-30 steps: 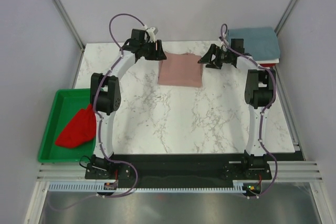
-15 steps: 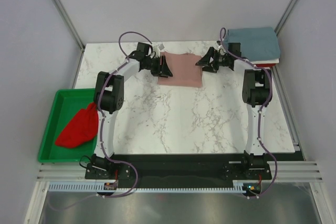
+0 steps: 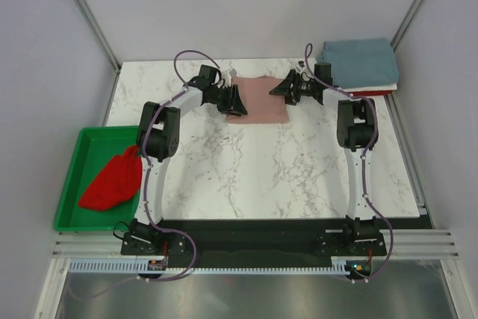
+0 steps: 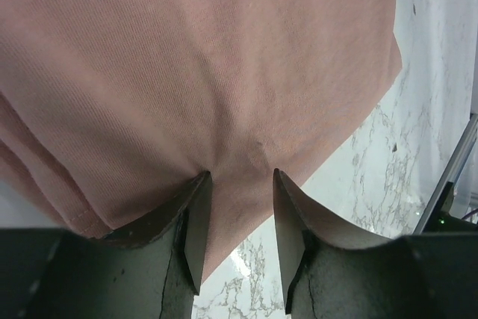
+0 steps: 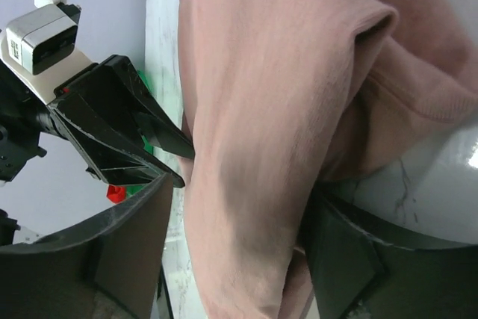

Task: Fold and stack the t-shirts
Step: Neatly place the folded tshirt to the corner

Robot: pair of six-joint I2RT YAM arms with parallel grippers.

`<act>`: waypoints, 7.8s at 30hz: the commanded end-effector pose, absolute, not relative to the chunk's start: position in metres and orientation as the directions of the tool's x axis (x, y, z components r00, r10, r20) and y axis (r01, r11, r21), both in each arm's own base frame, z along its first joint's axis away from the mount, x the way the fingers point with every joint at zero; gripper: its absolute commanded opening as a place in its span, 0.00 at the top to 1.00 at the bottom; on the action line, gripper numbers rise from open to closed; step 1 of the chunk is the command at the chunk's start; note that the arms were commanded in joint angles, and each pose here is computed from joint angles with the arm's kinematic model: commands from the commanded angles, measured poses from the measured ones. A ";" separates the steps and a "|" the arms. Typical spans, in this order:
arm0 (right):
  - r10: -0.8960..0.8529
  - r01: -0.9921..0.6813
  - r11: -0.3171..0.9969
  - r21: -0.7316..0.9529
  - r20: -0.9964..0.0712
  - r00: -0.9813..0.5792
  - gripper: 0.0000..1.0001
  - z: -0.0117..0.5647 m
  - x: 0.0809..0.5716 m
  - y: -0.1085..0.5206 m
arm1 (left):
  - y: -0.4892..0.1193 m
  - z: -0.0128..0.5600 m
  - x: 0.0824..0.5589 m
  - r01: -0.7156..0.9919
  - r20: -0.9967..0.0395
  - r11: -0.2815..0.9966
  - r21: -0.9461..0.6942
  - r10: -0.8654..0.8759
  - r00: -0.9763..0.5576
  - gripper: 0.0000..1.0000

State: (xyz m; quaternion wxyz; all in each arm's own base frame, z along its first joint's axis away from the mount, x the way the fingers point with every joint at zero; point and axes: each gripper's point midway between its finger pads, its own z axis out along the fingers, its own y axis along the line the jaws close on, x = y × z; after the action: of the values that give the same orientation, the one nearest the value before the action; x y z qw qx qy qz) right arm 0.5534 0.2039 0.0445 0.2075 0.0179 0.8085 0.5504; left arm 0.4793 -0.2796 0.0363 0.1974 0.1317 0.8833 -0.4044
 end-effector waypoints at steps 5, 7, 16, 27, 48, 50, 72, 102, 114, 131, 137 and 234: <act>0.232 -0.059 0.473 0.879 -0.189 -0.954 0.57 -0.031 0.531 0.221 | -0.291 0.021 0.462 0.358 -0.405 0.673 -0.647 0.094 -0.909 0.54; 0.213 -0.097 0.485 0.869 -0.225 -0.951 0.72 -0.029 0.534 0.222 | -0.291 0.023 0.462 0.362 -0.411 0.673 -0.645 0.095 -0.907 0.54; 0.011 -0.436 0.605 0.666 -0.554 -0.832 1.00 0.043 0.558 0.194 | -0.276 0.076 0.473 0.451 -0.537 0.692 -0.564 0.108 -0.837 0.51; -0.166 -0.512 0.805 0.300 -0.715 -0.679 1.00 0.105 0.585 0.095 | -0.266 0.110 0.490 0.513 -0.630 0.701 -0.495 0.117 -0.768 0.50; -0.322 -0.459 0.880 -0.121 -0.862 -0.391 1.00 0.243 0.621 0.029 | -0.275 0.118 0.478 0.549 -0.645 0.679 -0.487 0.144 -0.751 0.50; -0.320 -0.447 0.885 -0.130 -0.868 -0.380 1.00 0.251 0.620 0.024 | -0.277 0.117 0.477 0.554 -0.645 0.676 -0.486 0.150 -0.749 0.50; -0.260 -0.189 0.958 -0.217 -0.933 -0.247 1.00 0.298 0.653 -0.094 | -0.299 0.110 0.458 0.585 -0.636 0.655 -0.478 0.202 -0.745 0.49; -0.310 0.325 0.872 -0.367 -0.926 -0.213 0.02 0.305 0.668 -0.210 | -0.311 0.118 0.451 0.640 -0.683 0.681 -0.356 0.277 -0.675 0.43; -0.306 -0.299 0.931 -0.211 -0.895 -0.324 0.02 0.247 0.619 -0.053 | -0.276 0.167 0.503 0.656 -0.791 0.752 0.059 0.436 -0.429 0.35; -0.682 -0.427 0.729 -0.535 -0.617 -0.391 0.23 0.155 0.645 -0.033 | -0.254 0.152 0.465 0.656 -0.746 0.754 0.007 0.441 -0.499 0.39; -0.708 -0.454 0.704 -0.546 -0.592 -0.386 0.25 0.138 0.655 -0.027 | -0.251 0.149 0.462 0.651 -0.740 0.759 0.014 0.446 -0.504 0.39; -0.710 -0.512 0.700 -0.498 -0.558 -0.429 0.52 0.116 0.625 -0.002 | -0.280 0.128 0.458 0.682 -0.721 0.730 0.035 0.491 -0.489 0.37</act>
State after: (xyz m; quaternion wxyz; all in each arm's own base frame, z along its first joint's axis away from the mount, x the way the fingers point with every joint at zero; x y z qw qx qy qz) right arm 0.6180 -0.0029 0.0878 0.3596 -0.3689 0.8491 -0.1164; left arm 0.4476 -0.2750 0.1122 0.3415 0.3292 0.8697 -0.1367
